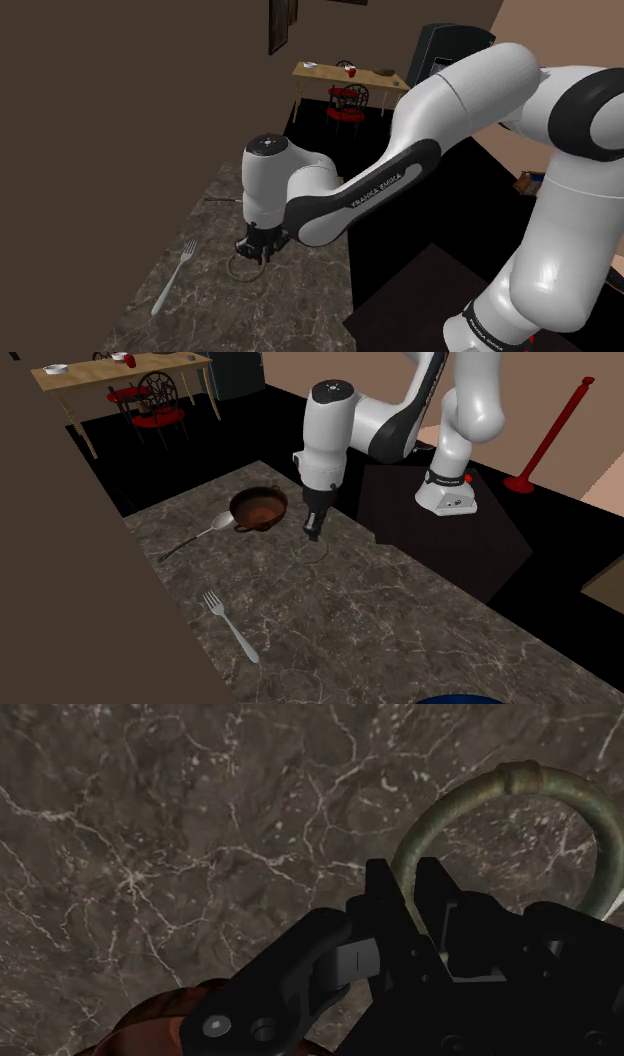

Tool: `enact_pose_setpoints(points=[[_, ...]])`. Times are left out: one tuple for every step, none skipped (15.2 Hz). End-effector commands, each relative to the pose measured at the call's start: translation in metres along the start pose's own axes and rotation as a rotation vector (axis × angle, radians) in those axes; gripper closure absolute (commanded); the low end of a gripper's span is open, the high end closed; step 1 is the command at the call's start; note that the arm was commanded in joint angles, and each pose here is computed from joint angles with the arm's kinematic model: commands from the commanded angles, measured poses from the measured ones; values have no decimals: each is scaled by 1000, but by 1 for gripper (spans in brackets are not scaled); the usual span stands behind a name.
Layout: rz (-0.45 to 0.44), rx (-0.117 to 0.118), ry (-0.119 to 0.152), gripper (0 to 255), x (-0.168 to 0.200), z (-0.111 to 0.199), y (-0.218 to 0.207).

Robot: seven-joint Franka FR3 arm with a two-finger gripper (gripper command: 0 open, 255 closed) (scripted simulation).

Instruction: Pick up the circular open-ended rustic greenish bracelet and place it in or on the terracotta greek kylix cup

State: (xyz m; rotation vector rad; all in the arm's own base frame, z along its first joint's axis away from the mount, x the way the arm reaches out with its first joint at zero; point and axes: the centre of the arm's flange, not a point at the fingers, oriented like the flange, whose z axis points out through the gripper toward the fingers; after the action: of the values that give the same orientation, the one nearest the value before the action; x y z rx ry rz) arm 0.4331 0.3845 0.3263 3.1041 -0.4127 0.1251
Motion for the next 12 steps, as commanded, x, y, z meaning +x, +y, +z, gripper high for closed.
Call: enact_pose_setpoints(points=[[0, 0, 0, 255, -1, -10, 1], [0, 0, 0, 255, -1, -11, 1], [0, 0, 0, 255, 10, -10, 8], [0, 0, 0, 255, 21, -9, 16], [0, 0, 0, 255, 32, -8, 23], [0, 0, 0, 255, 42, -7, 31], [0, 0, 0, 255, 53, -6, 39], [0, 0, 0, 255, 64, -6, 46], [0, 0, 0, 255, 75, -5, 54], [0, 0, 0, 255, 85, -4, 61], [0, 0, 0, 255, 96, -3, 69], [0, 0, 0, 255, 107, -2, 77]])
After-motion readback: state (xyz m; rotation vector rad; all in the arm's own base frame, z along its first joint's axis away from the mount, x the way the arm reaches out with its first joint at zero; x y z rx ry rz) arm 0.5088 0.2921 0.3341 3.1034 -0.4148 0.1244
